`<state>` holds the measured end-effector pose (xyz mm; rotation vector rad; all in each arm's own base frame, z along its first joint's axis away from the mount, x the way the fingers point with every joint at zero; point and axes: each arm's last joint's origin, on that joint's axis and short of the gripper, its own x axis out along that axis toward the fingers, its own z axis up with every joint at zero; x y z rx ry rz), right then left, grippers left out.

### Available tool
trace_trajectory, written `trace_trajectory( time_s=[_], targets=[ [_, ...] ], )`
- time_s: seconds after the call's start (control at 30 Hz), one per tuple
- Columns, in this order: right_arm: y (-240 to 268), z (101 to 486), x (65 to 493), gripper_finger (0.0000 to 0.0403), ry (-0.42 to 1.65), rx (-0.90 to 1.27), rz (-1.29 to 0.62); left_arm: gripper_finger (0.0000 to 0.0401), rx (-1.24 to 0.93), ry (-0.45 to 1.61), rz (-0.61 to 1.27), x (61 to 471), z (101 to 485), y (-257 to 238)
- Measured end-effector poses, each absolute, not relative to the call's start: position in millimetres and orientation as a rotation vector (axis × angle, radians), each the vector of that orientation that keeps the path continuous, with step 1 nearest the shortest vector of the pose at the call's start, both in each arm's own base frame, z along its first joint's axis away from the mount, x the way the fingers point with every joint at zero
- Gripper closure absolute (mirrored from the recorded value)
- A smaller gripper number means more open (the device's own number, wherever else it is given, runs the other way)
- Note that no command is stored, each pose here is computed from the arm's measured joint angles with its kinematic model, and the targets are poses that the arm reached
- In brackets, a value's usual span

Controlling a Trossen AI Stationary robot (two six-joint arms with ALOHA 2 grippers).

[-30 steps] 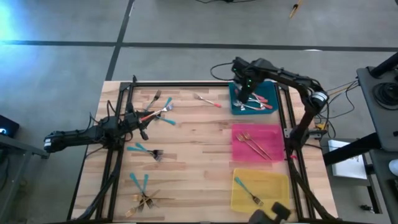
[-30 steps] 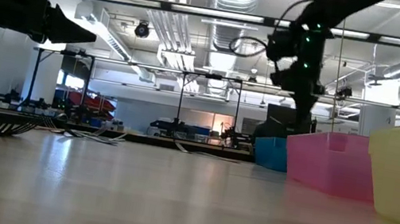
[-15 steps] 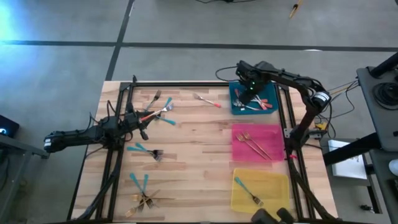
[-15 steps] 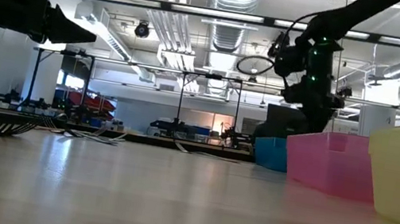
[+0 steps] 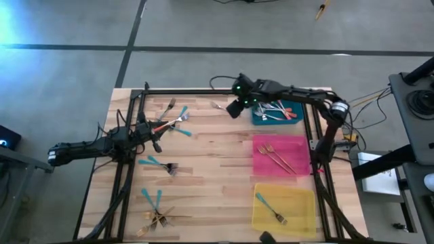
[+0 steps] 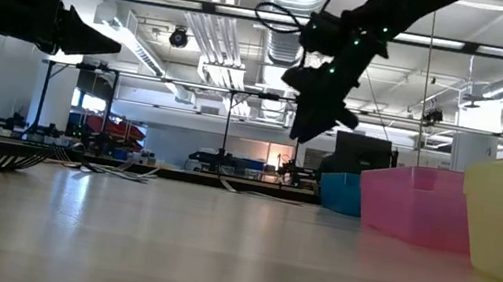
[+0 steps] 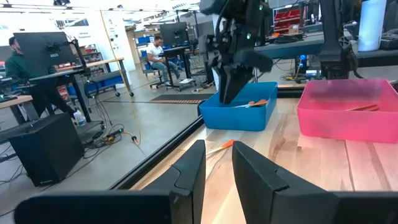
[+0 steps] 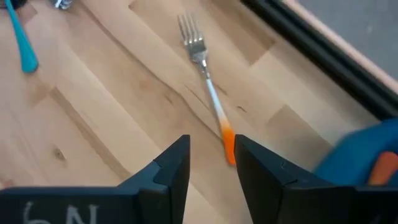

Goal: Sort silverware by color (type)
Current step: Put the orange fork into the blue bin

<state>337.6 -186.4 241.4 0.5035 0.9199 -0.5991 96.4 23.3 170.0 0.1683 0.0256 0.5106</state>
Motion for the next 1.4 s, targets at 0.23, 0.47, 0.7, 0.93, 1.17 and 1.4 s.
trace_trajectory(
  time_s=[0.23,0.47,0.7,0.93,1.17,1.4],
  targets=[
    [-199.6,218.3,369.3,0.0284,0.959,0.494,-0.589,0.0337,0.168,0.026,0.511,96.4,170.0,23.3],
    [-218.2,204.3,400.0,0.0284,0.995,0.434,-0.585,0.0337,0.168,0.026,0.511,96.4,169.9,23.3],
    [-233.2,183.4,416.2,0.0284,1.186,0.404,-0.606,0.0337,0.168,0.026,0.511,96.4,169.9,23.3],
    [-242.2,163.8,425.3,0.0284,1.27,0.389,-0.621,0.0337,0.168,0.027,0.511,96.5,169.9,23.3],
    [-245.9,149.9,425.5,0.0284,1.297,0.399,-0.617,0.0337,0.168,0.028,0.511,96.6,169.8,23.4],
    [-245.9,147.1,425.9,0.0315,1.307,0.397,-0.573,0.0337,0.169,0.029,0.511,96.6,169.7,23.4]
  ],
)
